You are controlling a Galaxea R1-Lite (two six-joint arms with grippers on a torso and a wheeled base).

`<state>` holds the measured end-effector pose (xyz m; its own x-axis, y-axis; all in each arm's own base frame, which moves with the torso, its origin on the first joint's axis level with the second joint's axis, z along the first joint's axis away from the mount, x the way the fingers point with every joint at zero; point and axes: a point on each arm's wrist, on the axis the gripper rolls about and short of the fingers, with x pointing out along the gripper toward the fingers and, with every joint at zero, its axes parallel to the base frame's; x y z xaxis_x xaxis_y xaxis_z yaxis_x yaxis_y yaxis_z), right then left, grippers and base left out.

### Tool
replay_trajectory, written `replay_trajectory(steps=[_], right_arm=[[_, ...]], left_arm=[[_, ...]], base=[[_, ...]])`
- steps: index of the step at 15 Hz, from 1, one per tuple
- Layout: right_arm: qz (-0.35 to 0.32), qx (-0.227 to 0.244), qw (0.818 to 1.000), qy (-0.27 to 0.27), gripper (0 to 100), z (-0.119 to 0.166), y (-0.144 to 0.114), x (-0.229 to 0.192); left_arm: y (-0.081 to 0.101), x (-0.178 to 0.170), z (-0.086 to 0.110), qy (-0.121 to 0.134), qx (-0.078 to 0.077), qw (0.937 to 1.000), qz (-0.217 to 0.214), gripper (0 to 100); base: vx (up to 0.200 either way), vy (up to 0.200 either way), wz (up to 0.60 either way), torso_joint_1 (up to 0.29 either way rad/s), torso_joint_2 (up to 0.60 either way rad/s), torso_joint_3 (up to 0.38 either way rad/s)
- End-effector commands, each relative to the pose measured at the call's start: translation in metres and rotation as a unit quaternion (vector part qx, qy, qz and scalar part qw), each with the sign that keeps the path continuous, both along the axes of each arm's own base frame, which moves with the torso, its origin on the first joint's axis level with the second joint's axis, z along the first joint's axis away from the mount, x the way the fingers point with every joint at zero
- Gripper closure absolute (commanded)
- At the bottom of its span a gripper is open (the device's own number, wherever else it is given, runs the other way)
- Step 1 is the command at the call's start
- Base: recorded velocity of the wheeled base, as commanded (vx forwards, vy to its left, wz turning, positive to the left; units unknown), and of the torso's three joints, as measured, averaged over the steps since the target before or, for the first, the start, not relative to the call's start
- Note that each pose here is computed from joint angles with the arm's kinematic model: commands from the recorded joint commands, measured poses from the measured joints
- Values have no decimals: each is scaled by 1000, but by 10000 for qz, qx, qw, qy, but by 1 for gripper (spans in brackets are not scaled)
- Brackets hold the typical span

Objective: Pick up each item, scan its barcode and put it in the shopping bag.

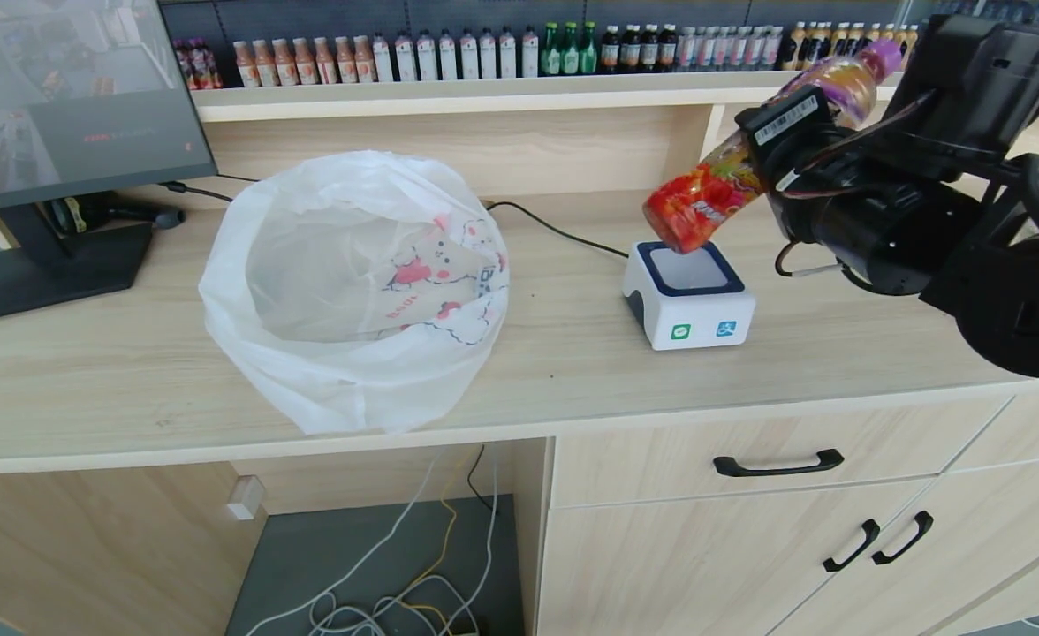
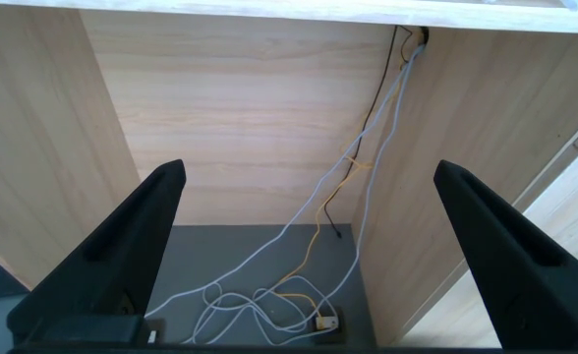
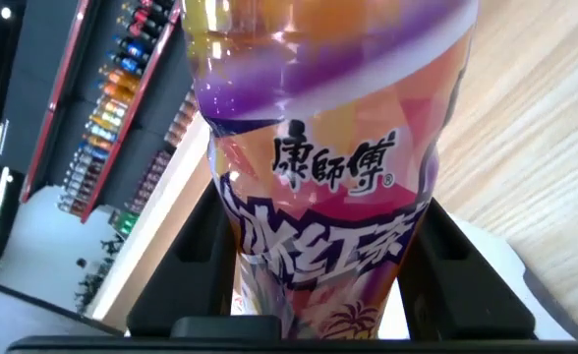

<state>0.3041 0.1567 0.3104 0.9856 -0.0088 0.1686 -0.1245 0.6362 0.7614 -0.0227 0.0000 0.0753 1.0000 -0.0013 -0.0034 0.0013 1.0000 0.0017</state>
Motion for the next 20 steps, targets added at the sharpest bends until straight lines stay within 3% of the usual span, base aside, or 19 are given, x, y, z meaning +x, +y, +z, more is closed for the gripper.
replay_trajectory(steps=[1,4,7,11,14,18,20], right_arm=[[125,-442,9987,-213,100,8,9,-17],[83,-1274,9908,-439,100,13,10,-35],[-355,-2426,9634,-1085,100,31,9,-48],[-356,-2997,9362,-1803,100,29,15,-59],[-47,-3507,9138,-2046,100,-2,15,-63],[325,-3831,8916,-2392,100,-22,15,-69],[356,-3761,8918,-2491,100,-25,14,-71]], left_arm=[[0,0,0,-2,-1,10000,-1,0],[0,0,0,-2,-1,10000,-1,0],[0,0,0,-2,-1,10000,-1,0],[0,0,0,-2,-1,10000,-1,0],[0,0,0,-2,-9,10000,-1,0],[0,0,0,-2,-9,10000,6,0],[0,0,0,-2,-9,10000,6,0]], base=[[0,0,0,0,0,0],[0,0,0,0,0,0],[0,0,0,0,0,0],[0,0,0,0,0,0],[0,0,0,0,0,0],[0,0,0,0,0,0],[0,0,0,0,0,0]])
